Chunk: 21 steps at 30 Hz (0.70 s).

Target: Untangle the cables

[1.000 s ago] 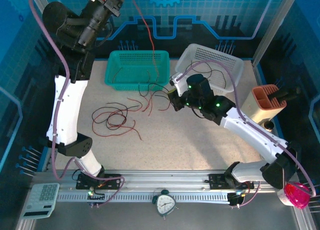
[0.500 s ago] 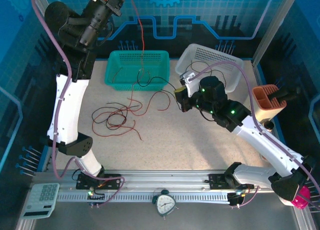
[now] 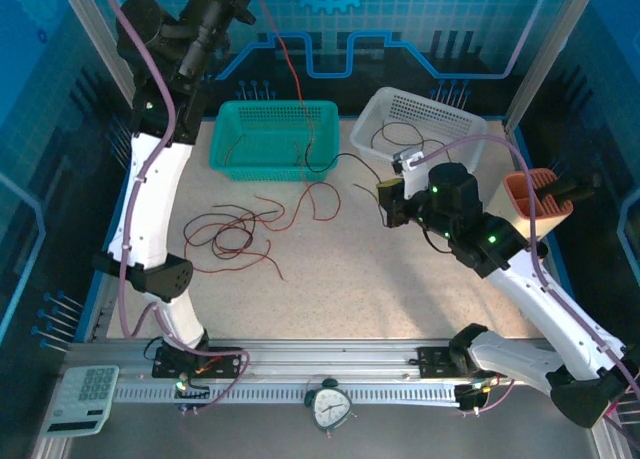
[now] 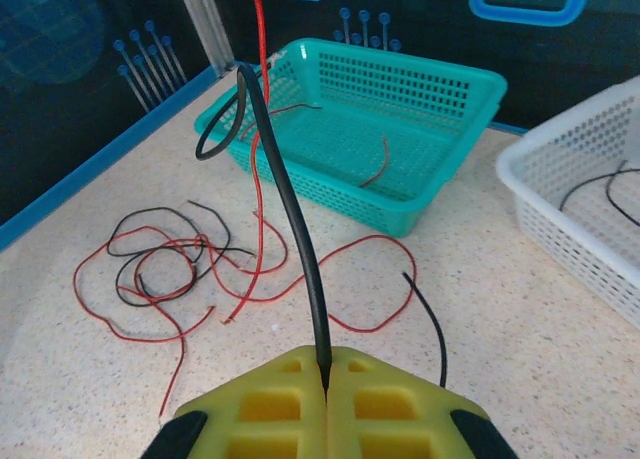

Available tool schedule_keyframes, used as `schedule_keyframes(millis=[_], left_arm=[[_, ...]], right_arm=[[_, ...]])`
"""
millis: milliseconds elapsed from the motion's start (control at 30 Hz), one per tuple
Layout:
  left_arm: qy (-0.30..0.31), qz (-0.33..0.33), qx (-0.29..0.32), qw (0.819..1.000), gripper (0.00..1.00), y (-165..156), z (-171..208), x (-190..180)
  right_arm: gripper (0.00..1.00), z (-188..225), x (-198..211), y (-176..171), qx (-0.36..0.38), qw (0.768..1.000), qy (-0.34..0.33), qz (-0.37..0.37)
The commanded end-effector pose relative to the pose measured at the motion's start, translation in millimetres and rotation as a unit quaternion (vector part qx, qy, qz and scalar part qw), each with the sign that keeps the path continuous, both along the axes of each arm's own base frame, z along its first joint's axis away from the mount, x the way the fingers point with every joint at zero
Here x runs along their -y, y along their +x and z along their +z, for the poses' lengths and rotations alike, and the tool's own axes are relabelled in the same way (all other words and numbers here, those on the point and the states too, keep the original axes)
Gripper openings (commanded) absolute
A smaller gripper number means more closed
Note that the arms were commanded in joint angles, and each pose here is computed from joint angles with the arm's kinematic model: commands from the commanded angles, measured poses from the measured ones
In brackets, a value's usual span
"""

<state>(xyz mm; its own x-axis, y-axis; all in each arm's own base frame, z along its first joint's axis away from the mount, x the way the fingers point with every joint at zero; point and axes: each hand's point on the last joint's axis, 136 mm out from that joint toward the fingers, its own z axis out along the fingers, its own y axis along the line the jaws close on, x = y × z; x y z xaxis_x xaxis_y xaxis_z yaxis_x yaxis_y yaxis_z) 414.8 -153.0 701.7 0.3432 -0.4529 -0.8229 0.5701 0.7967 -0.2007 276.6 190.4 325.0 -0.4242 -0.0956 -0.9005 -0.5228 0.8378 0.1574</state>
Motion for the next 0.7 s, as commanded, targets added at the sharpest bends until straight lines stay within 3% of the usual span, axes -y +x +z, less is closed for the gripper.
schedule_keyframes(millis=[0,467,667], left_arm=[[-0.006,0.041,0.040,0.998,0.00,5.6,15.4,-23.0],[-0.129,0.111,0.072,0.983,0.00,79.3,2.3,-103.3],[-0.162,0.121,0.052,0.978,0.00,117.5,-28.0,-118.0]], right_arm=[[0.00,-5.7,16.7,2.6,-0.009,0.999,-0.004,-0.040],[0.00,-6.8,58.3,37.4,-0.014,0.988,-0.017,-0.152],[0.00,-7.0,50.7,74.9,-0.029,0.986,0.037,-0.158]])
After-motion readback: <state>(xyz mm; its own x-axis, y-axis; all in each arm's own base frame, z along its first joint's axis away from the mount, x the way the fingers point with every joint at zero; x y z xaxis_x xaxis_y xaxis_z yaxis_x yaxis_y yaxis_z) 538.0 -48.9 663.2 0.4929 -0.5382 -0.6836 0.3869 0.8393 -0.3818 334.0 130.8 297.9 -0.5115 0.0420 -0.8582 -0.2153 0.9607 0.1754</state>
